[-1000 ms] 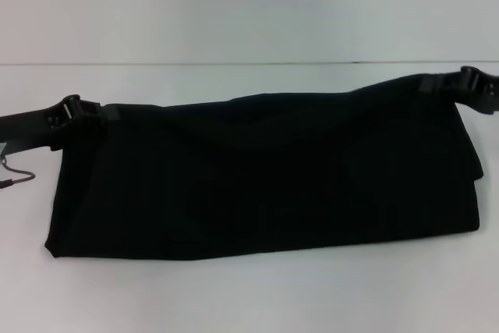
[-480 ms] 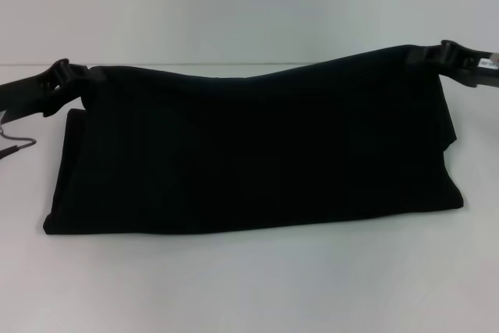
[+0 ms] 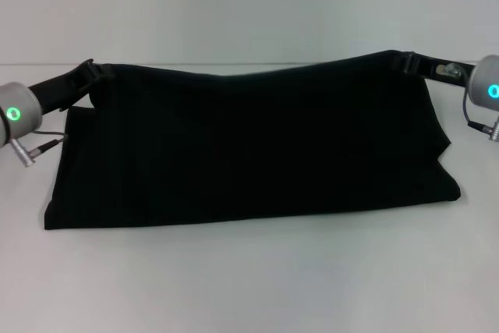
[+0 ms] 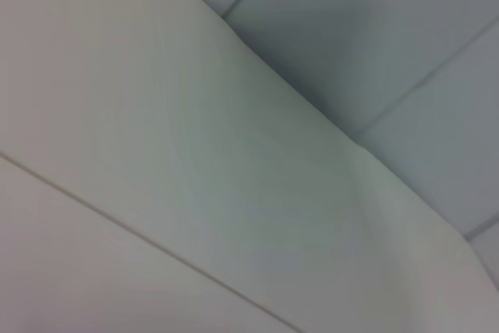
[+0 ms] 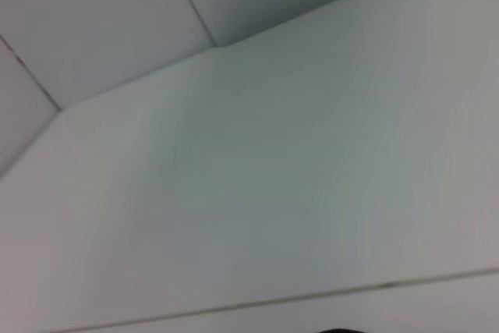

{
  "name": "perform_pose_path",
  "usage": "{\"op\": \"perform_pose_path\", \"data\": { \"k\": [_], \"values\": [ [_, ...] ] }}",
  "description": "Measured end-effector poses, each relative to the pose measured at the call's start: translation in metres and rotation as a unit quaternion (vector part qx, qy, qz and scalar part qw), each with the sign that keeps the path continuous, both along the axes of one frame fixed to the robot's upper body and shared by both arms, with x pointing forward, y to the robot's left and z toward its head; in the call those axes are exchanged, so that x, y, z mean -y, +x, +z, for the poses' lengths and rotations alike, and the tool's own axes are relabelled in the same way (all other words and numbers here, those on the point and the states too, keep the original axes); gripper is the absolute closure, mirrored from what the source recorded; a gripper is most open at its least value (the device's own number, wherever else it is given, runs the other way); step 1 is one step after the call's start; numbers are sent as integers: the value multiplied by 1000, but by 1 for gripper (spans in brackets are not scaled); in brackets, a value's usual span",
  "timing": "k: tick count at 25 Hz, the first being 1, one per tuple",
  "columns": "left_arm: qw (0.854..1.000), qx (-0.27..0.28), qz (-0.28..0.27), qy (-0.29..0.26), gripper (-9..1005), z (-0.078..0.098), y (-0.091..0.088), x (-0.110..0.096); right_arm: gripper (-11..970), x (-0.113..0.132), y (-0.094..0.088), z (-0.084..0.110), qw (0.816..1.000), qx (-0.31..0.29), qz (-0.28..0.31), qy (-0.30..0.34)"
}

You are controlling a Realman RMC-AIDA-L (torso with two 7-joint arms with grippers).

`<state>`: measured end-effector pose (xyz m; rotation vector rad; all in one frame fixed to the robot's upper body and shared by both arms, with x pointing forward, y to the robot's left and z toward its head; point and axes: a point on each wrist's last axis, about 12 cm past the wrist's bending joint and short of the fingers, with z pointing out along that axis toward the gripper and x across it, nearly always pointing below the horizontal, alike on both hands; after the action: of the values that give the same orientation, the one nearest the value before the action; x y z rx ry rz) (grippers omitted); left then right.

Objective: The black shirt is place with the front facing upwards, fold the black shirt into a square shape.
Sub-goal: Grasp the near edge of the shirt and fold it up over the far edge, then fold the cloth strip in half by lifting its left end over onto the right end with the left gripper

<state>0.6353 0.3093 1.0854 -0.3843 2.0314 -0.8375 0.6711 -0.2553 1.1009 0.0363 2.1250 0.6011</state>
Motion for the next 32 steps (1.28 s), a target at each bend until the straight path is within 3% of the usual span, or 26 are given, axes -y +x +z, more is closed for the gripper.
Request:
{"op": "perform_pose_path", "data": {
  "k": [5, 11, 17, 22, 24, 27, 30, 32],
  "values": [
    [999, 22, 24, 17, 987, -8, 2, 14, 883, -8, 3, -6, 999, 18, -8, -35],
    [998, 34, 54, 29, 912, -16, -1, 15, 878, -10, 0, -10, 998, 54, -3, -42],
    [996, 29, 79, 15, 690, -22, -6, 8, 630, -5, -6, -17, 997, 61, -11, -39],
    [997, 29, 69, 3, 448, -24, -12, 6, 412, -1, -8, -20, 998, 58, -12, -38],
    [998, 37, 51, -11, 442, -24, -18, 4, 328, 1, -12, -21, 998, 60, -6, -30],
    [997, 53, 10, -50, 433, -17, -30, -6, 201, 3, -21, -19, 996, 76, 40, -12],
    [994, 60, -55, -78, 423, -10, -45, -14, 203, 3, -34, -15, 987, 109, 121, -16],
    [988, 57, -96, -106, 417, -7, -62, -22, 205, 0, -48, -13, 970, 142, 197, -30]
  ]
}}
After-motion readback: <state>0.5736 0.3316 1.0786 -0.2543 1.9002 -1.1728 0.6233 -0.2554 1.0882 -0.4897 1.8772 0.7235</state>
